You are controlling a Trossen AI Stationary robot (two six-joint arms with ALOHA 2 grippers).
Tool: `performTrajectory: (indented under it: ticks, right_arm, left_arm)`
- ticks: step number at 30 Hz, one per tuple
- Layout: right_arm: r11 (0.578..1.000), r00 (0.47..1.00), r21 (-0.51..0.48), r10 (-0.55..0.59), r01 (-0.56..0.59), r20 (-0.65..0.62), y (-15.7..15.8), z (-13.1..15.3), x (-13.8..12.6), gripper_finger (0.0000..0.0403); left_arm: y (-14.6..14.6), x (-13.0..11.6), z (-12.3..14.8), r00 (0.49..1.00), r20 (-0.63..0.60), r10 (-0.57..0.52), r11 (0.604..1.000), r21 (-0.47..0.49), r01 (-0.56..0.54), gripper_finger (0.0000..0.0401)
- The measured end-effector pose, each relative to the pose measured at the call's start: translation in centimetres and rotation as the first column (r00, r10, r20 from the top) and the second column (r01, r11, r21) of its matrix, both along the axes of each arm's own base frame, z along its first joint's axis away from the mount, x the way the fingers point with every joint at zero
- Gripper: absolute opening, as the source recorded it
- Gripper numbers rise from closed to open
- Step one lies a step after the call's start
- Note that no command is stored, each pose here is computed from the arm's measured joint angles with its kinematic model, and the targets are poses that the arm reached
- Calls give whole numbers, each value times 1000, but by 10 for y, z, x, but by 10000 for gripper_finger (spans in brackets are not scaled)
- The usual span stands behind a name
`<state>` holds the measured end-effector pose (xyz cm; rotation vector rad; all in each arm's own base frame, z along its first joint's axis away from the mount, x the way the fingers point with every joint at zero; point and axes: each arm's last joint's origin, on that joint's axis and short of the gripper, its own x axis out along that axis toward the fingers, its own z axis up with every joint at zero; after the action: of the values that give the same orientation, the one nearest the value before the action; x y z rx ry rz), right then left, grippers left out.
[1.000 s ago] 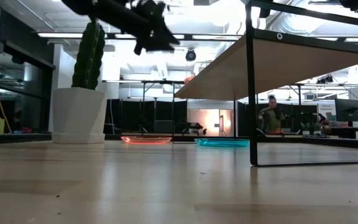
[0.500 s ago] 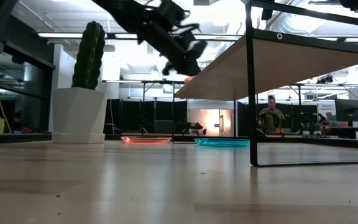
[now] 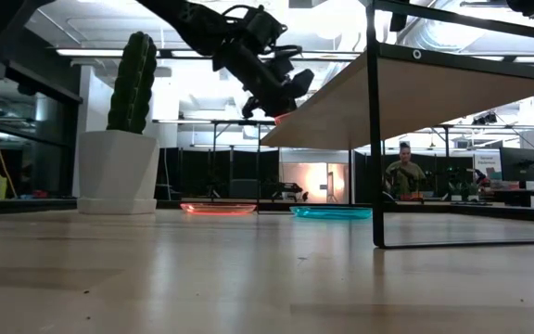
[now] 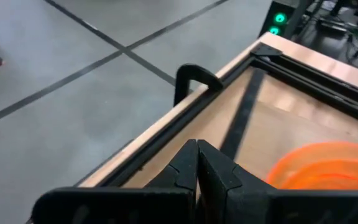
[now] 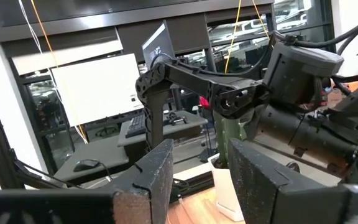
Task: Place and stack plates onto a shelf
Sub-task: Stack the bottom orange plate on top of the orange plate on the shelf
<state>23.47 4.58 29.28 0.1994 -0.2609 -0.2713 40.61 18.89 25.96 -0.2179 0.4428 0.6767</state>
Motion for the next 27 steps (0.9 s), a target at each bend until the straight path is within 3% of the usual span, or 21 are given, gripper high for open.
performTrajectory:
  ticks: [16, 27]
  right_arm:
    - [1000, 1000, 1, 1, -1, 4, 0, 0, 0, 140]
    - [1000, 1000, 1, 0, 0, 4, 0, 0, 0, 140]
  left_arm:
    - [-3, 1, -7, 999, -40, -9, 1000, -21, 8, 0]
    - [-21, 8, -5, 996, -66, -61, 998, 25, 63, 0]
